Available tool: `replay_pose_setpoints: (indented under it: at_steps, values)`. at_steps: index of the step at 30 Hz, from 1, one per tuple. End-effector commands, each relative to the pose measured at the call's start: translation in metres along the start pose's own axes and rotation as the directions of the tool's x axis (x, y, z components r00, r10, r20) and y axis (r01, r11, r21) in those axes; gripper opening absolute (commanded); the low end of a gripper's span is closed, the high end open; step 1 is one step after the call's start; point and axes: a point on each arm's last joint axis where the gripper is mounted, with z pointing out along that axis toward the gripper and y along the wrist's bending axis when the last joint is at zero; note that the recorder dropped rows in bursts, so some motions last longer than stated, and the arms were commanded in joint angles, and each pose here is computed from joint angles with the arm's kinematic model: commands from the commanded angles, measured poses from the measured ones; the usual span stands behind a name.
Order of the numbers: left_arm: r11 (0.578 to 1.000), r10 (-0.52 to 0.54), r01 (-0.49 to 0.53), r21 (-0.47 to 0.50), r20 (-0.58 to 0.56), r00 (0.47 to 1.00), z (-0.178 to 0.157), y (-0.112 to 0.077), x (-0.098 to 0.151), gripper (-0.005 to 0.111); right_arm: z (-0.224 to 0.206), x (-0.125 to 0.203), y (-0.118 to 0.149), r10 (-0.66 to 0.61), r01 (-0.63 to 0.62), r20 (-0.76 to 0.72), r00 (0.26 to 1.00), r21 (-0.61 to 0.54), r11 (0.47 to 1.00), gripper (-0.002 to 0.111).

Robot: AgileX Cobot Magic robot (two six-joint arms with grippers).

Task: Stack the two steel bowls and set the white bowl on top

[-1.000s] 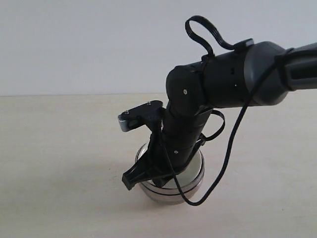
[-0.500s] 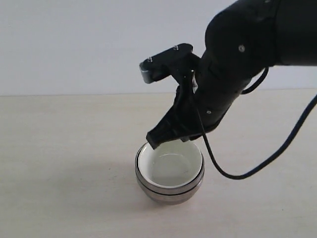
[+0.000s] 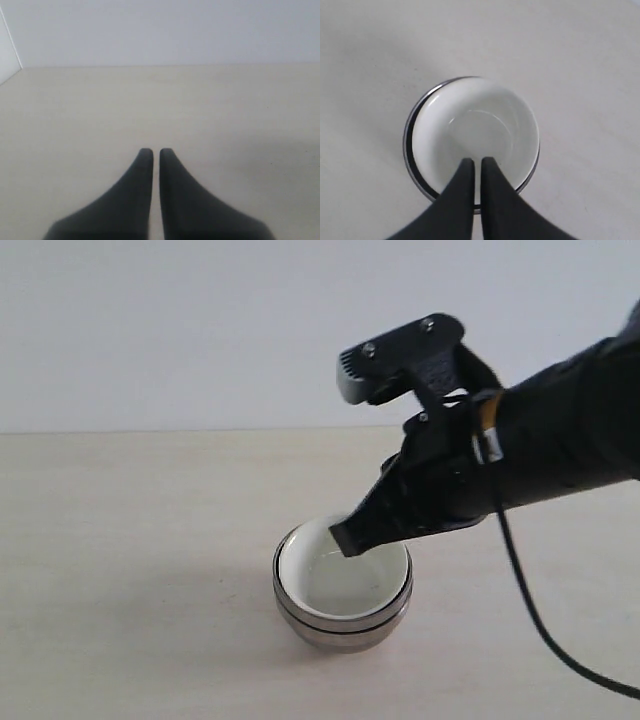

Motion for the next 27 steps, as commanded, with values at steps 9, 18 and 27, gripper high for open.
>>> replay_pose_setpoints:
  at_steps: [9, 18, 27]
  values:
    - [1.0, -0.004, 0.004, 0.0, 0.001, 1.0, 0.0, 0.0, 0.001, 0.004, -0.117, 0.033, -0.01, 0.041, -0.032, 0.413, 0.91, -0.028, 0.999, 0.0]
    - [1.0, -0.004, 0.004, 0.0, 0.001, 1.0, 0.0, 0.0, 0.001, 0.004, -0.194, 0.075, -0.016, 0.162, -0.113, 0.639, 0.752, -0.116, 0.987, 0.0]
    - [1.0, -0.004, 0.004, 0.0, 0.001, 1.0, 0.0, 0.0, 0.001, 0.004, -0.246, 0.109, -0.022, 0.182, -0.119, 0.77, 0.612, -0.138, 0.983, 0.0]
